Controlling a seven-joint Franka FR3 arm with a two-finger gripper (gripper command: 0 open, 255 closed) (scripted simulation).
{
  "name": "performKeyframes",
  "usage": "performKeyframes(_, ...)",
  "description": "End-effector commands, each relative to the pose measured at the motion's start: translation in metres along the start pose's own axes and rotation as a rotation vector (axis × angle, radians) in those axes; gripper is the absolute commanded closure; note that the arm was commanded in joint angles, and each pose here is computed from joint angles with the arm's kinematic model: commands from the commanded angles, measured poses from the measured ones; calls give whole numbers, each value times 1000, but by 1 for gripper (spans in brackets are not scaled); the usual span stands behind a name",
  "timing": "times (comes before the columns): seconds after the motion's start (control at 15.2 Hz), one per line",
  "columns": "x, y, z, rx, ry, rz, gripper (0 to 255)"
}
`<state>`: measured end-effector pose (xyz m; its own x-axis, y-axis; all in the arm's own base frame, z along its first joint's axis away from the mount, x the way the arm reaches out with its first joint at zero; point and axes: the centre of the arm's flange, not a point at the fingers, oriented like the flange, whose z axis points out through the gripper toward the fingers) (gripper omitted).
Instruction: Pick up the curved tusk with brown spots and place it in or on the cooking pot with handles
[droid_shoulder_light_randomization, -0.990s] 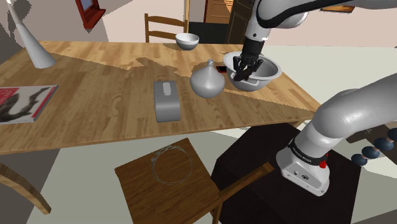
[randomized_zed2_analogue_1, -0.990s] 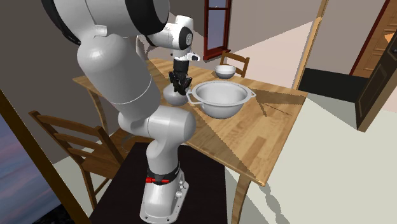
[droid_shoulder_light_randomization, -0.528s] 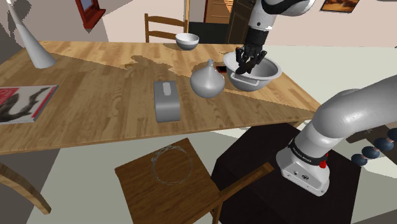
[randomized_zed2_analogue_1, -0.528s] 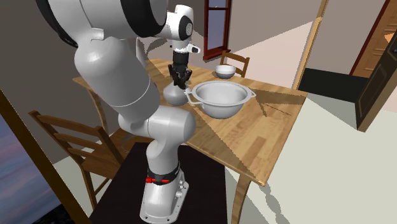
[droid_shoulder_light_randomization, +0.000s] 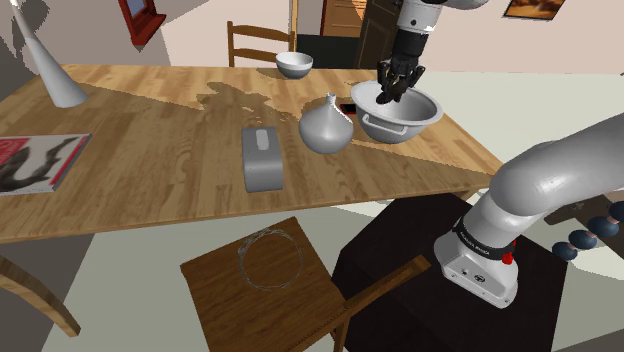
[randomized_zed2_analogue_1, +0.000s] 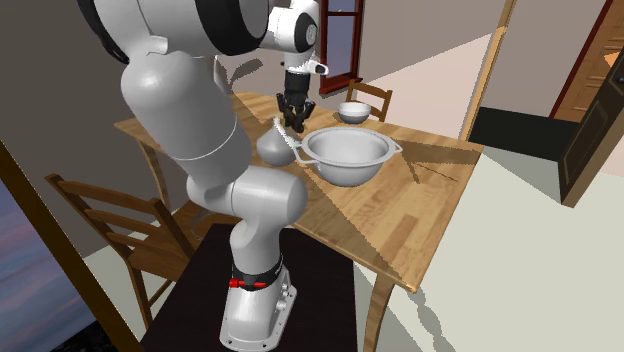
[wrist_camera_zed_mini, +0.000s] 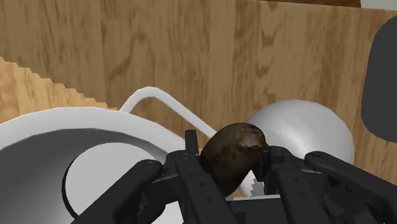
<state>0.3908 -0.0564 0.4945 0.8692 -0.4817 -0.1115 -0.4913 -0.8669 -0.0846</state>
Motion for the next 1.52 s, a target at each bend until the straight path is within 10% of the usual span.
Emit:
performKeyframes(0.0, 17, 17, -3, 0, 0, -1, 255)
performKeyframes(0.79, 138, 128, -29, 0, 0, -1, 255)
performKeyframes(1.45, 144, 132, 23, 0, 0, -1, 255)
